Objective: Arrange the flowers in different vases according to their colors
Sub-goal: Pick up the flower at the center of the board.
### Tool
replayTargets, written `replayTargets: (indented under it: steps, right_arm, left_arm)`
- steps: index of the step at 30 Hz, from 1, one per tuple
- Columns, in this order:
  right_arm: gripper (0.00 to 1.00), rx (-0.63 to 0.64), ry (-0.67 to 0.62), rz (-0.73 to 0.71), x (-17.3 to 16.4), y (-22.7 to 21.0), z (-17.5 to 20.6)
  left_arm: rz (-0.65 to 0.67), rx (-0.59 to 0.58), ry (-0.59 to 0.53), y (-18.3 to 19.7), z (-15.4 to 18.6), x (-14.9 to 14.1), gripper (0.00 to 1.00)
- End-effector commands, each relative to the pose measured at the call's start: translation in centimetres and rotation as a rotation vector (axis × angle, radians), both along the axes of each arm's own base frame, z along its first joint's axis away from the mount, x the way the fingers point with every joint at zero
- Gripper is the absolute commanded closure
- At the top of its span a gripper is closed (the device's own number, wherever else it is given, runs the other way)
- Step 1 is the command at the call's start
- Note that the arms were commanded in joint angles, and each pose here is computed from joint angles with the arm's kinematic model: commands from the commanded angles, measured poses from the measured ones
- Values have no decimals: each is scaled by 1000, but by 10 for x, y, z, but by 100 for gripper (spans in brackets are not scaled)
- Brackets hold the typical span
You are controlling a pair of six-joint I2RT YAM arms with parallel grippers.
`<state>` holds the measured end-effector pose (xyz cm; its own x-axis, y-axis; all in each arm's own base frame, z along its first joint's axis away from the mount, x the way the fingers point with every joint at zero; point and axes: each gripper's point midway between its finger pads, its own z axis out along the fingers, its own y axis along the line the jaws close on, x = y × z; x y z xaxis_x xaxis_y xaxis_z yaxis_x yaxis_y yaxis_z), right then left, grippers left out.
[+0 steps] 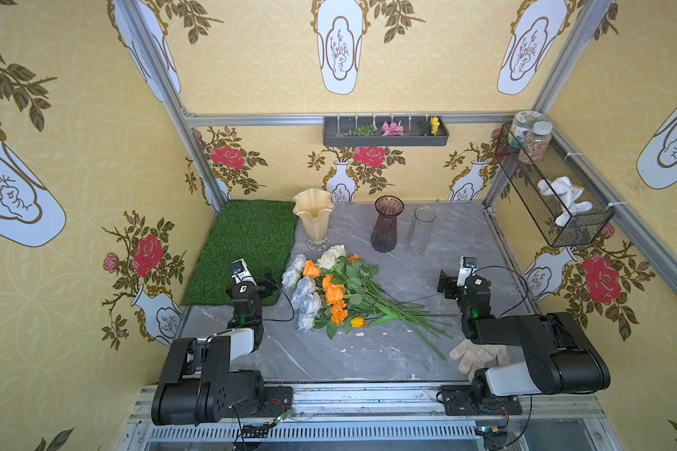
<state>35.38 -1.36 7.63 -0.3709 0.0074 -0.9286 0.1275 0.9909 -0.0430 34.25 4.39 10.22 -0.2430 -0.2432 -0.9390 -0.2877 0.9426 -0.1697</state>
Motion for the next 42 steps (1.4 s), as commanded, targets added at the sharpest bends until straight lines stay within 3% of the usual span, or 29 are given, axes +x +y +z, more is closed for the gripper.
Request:
replayTargets:
  steps: [1, 9, 14, 19, 25, 28, 30, 33, 36, 38, 40, 42]
  right_arm:
    - [3, 9, -8, 4, 1, 2, 2]
    - [3, -10, -11, 0, 0, 1, 2]
    - [3, -98, -110, -30, -16, 11, 15]
    - [3, -123, -155, -26, -23, 13, 22]
    - [3, -133, -162, -52, -23, 11, 66]
    - [3, 42, -191, -24, -29, 22, 123]
    - [3, 163, -207, -3, -38, 30, 159]
    - [3, 320, -132, -47, -51, 30, 189]
    - [3, 379, 28, -166, -66, 19, 184]
    - [3, 399, 168, 6, -67, 48, 182]
    - [3, 447, 314, 177, -73, 83, 175]
    - [3, 500, 454, 298, -85, 112, 161]
  left_arm:
    - [-6, 4, -8, -1, 2, 1, 0]
    - [12, 3, -26, 1, 4, -3, 0]
    - [116, 55, -118, 8, 31, -20, 0]
    - [118, 155, -182, -9, 72, -31, 0]
    - [305, -65, -163, 12, 122, -59, 0]
    - [301, -134, -94, 9, 138, -70, 0]
    - [324, -274, -84, 8, 146, -84, 0]
    - [363, -513, -36, 1, 146, -111, 0]
    - [146, -473, 46, -29, 150, -110, 0]
    - [139, -513, 53, -32, 145, -114, 0]
    - [251, -589, 78, -22, 133, -126, 0]
    - [281, -602, 138, -22, 125, -131, 0]
